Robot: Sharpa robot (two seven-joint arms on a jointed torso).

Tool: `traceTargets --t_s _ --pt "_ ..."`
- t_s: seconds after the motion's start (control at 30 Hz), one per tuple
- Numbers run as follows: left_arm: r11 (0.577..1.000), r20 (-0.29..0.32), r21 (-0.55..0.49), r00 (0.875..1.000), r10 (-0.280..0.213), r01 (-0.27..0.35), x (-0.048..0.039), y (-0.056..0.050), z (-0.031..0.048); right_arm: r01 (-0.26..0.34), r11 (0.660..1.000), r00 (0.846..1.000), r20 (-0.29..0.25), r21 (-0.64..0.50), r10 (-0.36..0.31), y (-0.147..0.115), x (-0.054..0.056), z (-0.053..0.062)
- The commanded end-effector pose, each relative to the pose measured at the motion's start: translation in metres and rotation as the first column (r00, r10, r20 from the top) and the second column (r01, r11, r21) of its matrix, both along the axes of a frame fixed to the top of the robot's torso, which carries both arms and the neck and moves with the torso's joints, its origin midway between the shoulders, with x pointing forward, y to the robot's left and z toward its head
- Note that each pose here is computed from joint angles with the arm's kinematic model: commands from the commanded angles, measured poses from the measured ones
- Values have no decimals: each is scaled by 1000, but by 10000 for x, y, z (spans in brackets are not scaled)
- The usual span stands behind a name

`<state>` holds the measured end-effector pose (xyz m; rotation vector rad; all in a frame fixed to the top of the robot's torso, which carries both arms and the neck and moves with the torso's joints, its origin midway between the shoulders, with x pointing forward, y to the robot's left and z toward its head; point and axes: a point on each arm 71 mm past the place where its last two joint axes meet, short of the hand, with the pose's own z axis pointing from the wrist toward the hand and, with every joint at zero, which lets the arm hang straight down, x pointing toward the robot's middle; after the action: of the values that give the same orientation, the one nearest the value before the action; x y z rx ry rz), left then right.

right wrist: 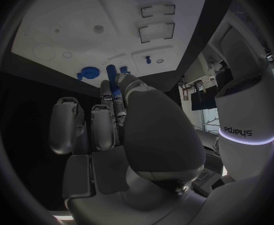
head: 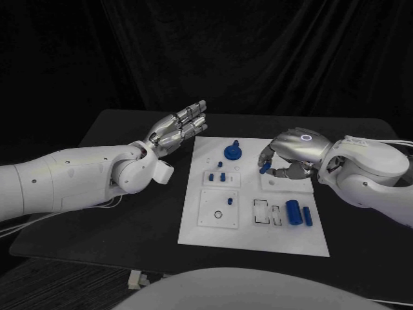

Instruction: Assemble the parts on the task board

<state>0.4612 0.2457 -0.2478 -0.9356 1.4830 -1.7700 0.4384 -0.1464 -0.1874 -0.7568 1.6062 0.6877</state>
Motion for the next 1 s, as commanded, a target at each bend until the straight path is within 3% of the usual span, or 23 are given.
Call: traceTargets --t_s 0.03,0.2,0.43,0.6,0.73,1.0 --pt "998 69 -59 998 10 -6 -5 -2 60 -7 1000 999 -45 28 9 145 -42 26" --pt "998 69 -59 998 12 -8 -8 9 60 -72 997 993 -86 39 75 460 -140 34" --pt "998 71 -57 997 21 -17 -18 60 66 -160 987 982 -99 35 163 834 -293 -8" --pt "998 72 -55 997 27 -24 -23 99 69 -212 977 970 -112 23 214 1041 -398 -117" --pt "998 72 -57 997 27 -23 -34 109 74 -258 966 960 -115 6 257 1164 -502 -269" --pt "998 68 -56 997 24 -20 -28 109 70 -281 960 952 -134 -11 277 1199 -593 -436"
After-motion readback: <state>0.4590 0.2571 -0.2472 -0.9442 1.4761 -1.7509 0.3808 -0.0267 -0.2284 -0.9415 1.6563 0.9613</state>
